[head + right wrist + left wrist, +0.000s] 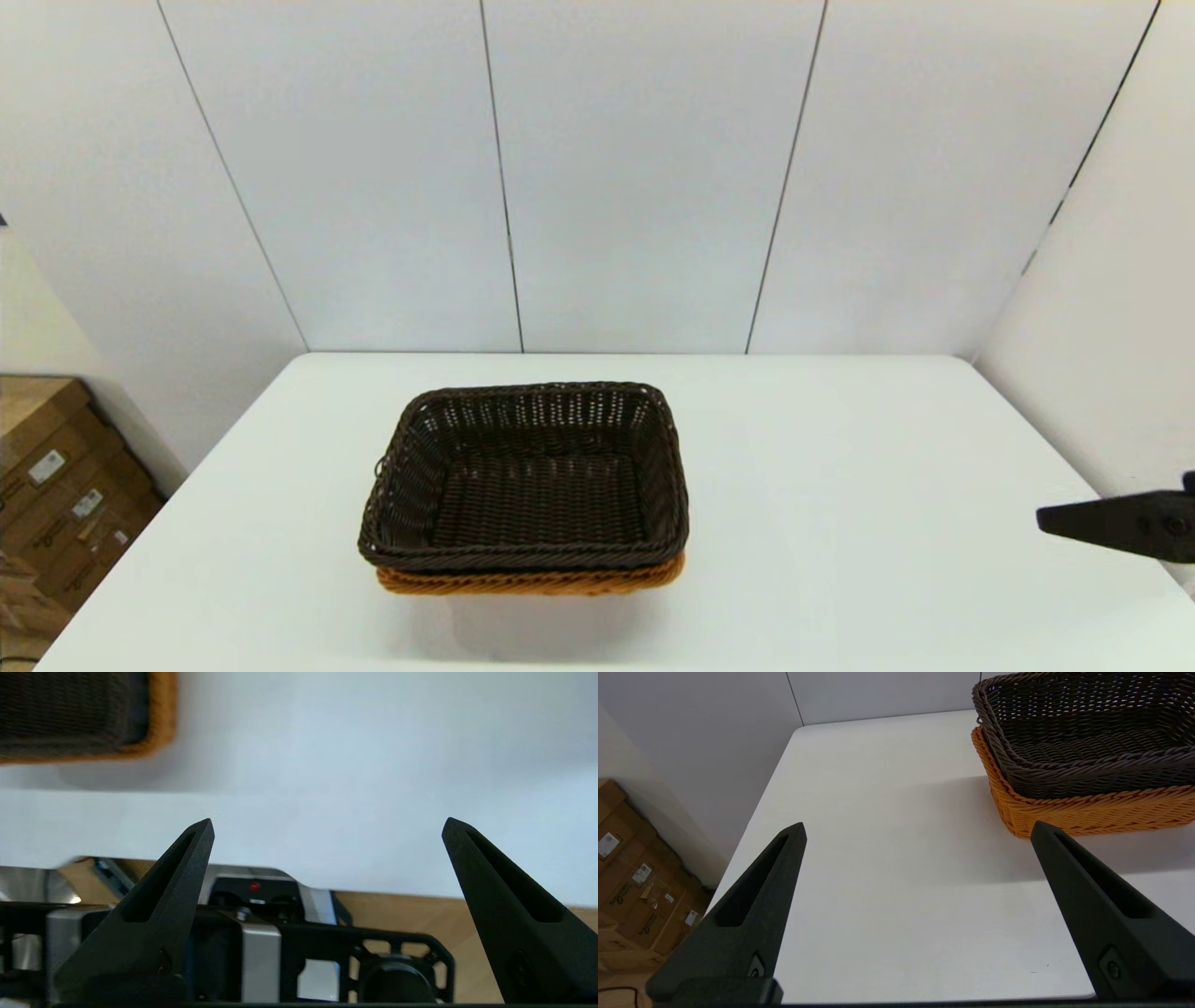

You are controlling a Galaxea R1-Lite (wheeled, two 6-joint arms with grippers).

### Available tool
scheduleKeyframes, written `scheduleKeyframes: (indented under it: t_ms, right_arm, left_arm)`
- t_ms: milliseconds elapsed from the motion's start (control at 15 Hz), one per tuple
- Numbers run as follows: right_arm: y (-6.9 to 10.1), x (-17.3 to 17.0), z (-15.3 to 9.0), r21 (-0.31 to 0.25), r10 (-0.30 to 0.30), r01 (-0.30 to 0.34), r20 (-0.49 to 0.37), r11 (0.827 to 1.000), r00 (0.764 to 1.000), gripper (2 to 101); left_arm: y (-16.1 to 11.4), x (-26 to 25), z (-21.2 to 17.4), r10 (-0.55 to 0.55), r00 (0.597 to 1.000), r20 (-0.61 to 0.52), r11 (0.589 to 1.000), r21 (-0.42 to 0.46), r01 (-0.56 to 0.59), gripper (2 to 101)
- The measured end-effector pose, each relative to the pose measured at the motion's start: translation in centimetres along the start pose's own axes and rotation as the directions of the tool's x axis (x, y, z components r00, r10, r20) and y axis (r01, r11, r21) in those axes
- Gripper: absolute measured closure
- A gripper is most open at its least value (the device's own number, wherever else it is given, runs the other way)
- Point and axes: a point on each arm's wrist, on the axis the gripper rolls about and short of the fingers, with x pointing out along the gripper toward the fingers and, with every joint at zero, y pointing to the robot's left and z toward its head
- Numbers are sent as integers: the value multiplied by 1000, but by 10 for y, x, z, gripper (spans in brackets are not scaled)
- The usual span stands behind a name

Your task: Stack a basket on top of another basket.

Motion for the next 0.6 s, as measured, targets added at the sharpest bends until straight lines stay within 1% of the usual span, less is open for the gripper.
scheduleKeyframes:
  t_ms: [200, 467, 600]
  right_arm:
    - [-18, -4, -30, 6, -16, 16, 9, 1000, 1000, 52]
    - [-43, -5, -76, -21, -6, 8, 97, 1000, 995, 52]
    - [-54, -6, -98, -24, -17, 21, 140, 999, 990, 52]
  left_arm:
    - [0, 0, 0, 0, 1000, 0, 1000, 0, 0, 54]
    - [0, 0, 0, -1, 1000, 0, 1000, 0, 1, 54]
    - [0, 0, 0, 0, 1000, 0, 1000, 0, 0, 54]
